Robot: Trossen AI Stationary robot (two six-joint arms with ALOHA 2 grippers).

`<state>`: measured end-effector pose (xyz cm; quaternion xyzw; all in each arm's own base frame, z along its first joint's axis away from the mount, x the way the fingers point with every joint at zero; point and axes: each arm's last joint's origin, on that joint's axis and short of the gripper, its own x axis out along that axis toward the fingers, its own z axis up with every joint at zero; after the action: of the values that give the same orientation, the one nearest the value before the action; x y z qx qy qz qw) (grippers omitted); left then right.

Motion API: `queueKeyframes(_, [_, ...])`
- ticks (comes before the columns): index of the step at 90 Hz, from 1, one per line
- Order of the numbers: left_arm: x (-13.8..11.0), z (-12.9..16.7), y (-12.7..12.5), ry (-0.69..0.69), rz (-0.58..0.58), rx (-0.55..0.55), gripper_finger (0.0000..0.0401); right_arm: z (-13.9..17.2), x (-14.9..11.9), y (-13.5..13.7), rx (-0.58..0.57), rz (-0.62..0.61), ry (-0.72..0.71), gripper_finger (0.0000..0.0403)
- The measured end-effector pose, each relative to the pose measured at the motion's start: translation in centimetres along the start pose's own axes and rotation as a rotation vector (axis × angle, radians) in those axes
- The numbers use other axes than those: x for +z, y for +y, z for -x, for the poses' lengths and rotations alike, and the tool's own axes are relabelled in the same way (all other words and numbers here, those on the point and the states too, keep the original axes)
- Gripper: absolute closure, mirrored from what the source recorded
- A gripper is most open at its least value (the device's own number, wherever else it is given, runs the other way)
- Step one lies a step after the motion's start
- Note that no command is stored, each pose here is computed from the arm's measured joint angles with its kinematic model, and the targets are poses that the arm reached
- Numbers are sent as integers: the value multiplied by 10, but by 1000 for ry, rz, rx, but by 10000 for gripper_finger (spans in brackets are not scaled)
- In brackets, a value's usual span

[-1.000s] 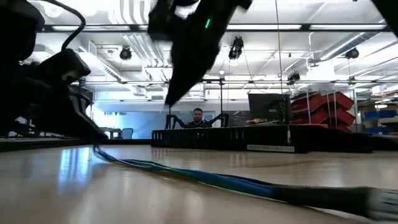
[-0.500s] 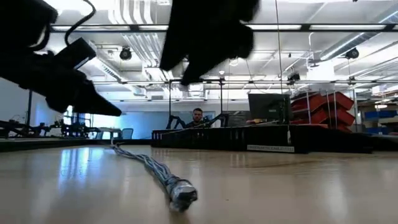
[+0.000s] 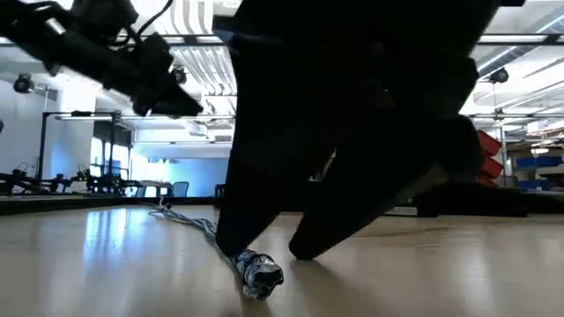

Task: Ziptie cables
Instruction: Put the zip-tied cables into the black cable duct

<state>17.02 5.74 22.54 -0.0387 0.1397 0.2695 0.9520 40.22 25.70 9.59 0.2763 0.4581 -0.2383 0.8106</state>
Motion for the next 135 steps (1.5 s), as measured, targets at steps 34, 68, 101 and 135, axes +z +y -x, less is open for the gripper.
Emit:
queueKeyframes(34, [27, 10, 23, 57, -127, 70, 275, -1, -3, 0, 34, 57, 131, 223])
queueKeyframes(68, [30, 24, 33, 51, -233, 363, 308, 3, -16, -8, -49, 186, 214, 267])
queueKeyframes(101, [26, 30, 35, 86, -227, 385, 326, 5, -7, -19, -119, 291, 254, 393])
queueKeyframes(135, [22, 30, 35, 114, -181, 385, 325, 90, 101, -30, -138, 333, -138, 401])
